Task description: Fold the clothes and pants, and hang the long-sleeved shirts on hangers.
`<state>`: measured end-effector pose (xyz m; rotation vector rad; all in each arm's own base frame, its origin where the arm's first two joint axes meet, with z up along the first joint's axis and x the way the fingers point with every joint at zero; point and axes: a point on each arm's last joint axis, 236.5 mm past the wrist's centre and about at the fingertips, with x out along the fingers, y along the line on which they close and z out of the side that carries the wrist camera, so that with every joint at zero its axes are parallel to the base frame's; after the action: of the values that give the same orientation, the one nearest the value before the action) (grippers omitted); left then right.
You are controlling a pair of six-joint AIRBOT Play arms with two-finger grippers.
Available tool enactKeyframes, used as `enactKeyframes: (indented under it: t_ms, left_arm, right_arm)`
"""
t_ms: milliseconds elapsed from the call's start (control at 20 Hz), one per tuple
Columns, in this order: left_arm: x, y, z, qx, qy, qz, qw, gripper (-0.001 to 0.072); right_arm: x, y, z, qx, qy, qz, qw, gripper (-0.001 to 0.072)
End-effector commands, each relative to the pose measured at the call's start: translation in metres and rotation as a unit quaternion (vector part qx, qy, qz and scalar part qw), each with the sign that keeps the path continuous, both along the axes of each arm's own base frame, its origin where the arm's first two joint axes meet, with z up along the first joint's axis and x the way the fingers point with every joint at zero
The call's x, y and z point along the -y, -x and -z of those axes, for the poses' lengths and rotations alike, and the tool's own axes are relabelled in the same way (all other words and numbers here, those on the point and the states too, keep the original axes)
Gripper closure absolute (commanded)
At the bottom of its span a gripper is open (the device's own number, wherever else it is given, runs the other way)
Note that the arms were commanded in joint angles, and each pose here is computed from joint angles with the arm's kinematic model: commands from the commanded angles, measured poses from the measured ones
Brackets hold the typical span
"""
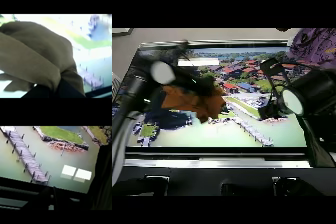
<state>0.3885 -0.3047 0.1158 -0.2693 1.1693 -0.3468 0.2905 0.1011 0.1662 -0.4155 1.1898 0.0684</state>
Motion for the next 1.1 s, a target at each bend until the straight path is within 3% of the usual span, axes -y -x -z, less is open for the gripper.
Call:
enactKeyframes:
  t_ms: [0,50,100,200,250,350,450,600,700,800,900,1050]
  left_arm:
    - [0.061,0.047,0.084,-0.064,-0.043,0.037,0.996,0.0691]
    - [0.064,0.048,0.094,-0.070,-0.049,0.040,0.995,0.0678]
    - [0.062,0.045,0.096,-0.071,-0.051,0.039,0.995,0.0573]
    - [0.041,0.029,0.084,-0.061,-0.050,0.028,0.997,0.0194]
    - [0.023,0.019,0.072,-0.049,-0.054,0.032,0.997,0.0152]
    - [-0.027,-0.003,0.041,-0.027,-0.073,0.029,0.997,0.0152]
    - [-0.082,-0.021,0.009,-0.005,-0.086,0.006,0.996,0.0153]
    - [-0.150,-0.041,-0.022,0.033,-0.093,-0.028,0.995,0.0154]
    - [-0.184,-0.050,-0.027,0.035,-0.094,-0.065,0.993,0.0155]
    - [-0.210,-0.057,-0.025,0.031,-0.095,-0.094,0.990,0.0155]
    - [-0.226,-0.060,-0.025,0.029,-0.096,-0.112,0.989,0.0155]
    - [-0.235,-0.066,-0.023,0.031,-0.096,-0.123,0.987,0.0155]
  right_arm:
    - [0.014,0.011,-0.004,-0.009,0.017,0.015,1.000,0.0616]
    - [0.012,0.010,-0.005,-0.006,0.014,0.013,1.000,0.0537]
    - [0.011,0.006,-0.005,0.000,0.012,0.010,1.000,0.0440]
    - [0.012,-0.004,-0.007,0.021,0.018,0.008,1.000,0.0321]
    - [0.020,-0.011,-0.010,0.036,0.032,0.011,0.999,0.0272]
    - [0.042,-0.023,-0.012,0.047,0.020,0.051,0.997,0.0218]
    - [0.064,-0.035,0.001,0.040,-0.055,0.128,0.989,0.0229]
    - [0.035,-0.062,0.044,0.003,-0.313,0.194,0.930,0.0229]
    - [0.030,-0.085,0.067,0.026,-0.400,0.219,0.890,0.0230]
    - [0.026,-0.088,0.095,0.025,-0.413,0.247,0.876,0.0233]
    - [0.008,-0.081,0.131,0.007,-0.393,0.212,0.895,0.0230]
    - [-0.025,-0.063,0.192,-0.097,-0.389,0.223,0.888,0.0224]
